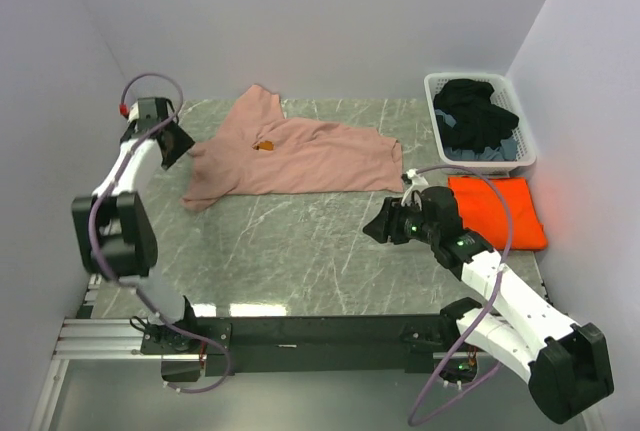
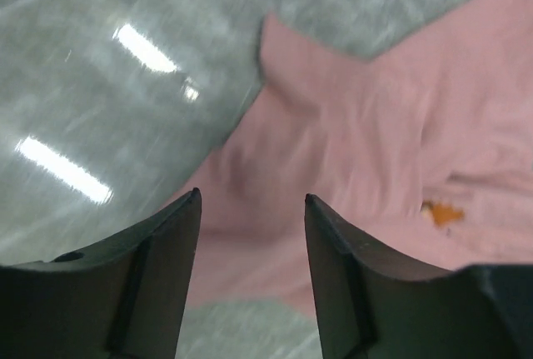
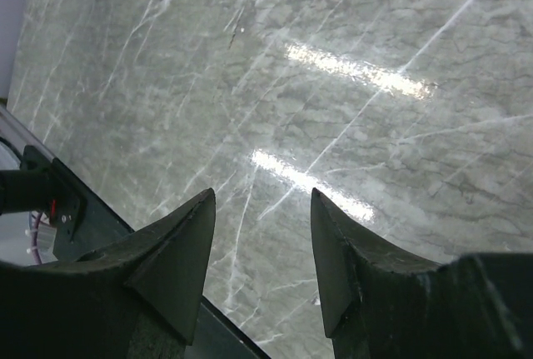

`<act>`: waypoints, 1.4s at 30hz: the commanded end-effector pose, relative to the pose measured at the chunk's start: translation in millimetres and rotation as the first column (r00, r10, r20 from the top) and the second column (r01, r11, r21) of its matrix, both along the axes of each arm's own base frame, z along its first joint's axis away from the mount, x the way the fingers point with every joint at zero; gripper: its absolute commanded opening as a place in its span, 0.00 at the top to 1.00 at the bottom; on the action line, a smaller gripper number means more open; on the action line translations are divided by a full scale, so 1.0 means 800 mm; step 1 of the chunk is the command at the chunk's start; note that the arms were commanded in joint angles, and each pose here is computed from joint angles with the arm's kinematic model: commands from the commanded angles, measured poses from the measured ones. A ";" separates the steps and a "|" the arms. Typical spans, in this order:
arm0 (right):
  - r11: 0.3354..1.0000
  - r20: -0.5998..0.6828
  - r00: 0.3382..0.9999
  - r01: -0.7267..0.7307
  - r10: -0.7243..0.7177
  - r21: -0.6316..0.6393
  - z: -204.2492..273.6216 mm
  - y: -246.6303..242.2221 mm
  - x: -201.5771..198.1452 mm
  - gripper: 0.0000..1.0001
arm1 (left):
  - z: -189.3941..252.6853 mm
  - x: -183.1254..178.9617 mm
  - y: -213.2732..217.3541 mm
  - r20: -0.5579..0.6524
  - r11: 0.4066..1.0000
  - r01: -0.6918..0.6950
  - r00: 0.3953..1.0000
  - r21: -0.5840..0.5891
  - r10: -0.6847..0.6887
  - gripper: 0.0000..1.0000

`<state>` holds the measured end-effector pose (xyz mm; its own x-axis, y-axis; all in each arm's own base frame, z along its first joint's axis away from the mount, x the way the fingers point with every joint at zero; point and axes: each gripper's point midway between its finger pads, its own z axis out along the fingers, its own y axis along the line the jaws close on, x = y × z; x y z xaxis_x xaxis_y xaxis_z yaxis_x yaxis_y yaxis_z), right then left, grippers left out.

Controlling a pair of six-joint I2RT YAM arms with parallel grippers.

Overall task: Fold and stack the t-shirts
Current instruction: Flatten the tshirt out

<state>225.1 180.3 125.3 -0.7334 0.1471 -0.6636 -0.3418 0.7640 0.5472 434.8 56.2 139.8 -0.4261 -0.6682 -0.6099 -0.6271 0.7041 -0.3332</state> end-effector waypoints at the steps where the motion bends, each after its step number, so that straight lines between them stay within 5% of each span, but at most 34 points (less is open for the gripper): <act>1: 0.999 0.070 0.997 -0.033 0.033 0.008 0.026 0.011 0.009 0.44 | 0.021 0.049 0.016 0.026 0.999 -0.028 0.999 0.041 0.026 0.43; 13: 0.999 0.083 0.996 -0.027 0.028 -0.019 0.026 0.004 0.006 0.44 | -0.069 0.115 0.025 -0.111 0.999 -0.031 0.993 0.026 0.033 0.38; 29: 1.000 0.081 0.997 -0.015 0.017 -0.027 0.024 0.000 0.004 0.44 | -0.138 0.141 0.041 -0.167 0.999 0.010 0.986 0.052 -0.001 0.50; 36: 0.999 0.084 0.996 0.003 0.001 -0.040 0.025 -0.003 0.006 0.44 | -0.158 0.145 0.031 -0.179 0.998 0.064 0.982 0.020 -0.059 0.78; 38: 0.998 0.083 0.996 0.024 -0.020 -0.055 0.027 -0.007 0.011 0.44 | -0.144 0.151 0.029 -0.145 0.994 0.102 0.985 0.034 -0.096 0.99; 42: 0.992 0.087 0.993 0.091 -0.083 -0.093 0.029 -0.019 0.023 0.44 | -0.093 0.163 0.022 -0.062 0.982 0.181 0.982 0.062 -0.177 0.99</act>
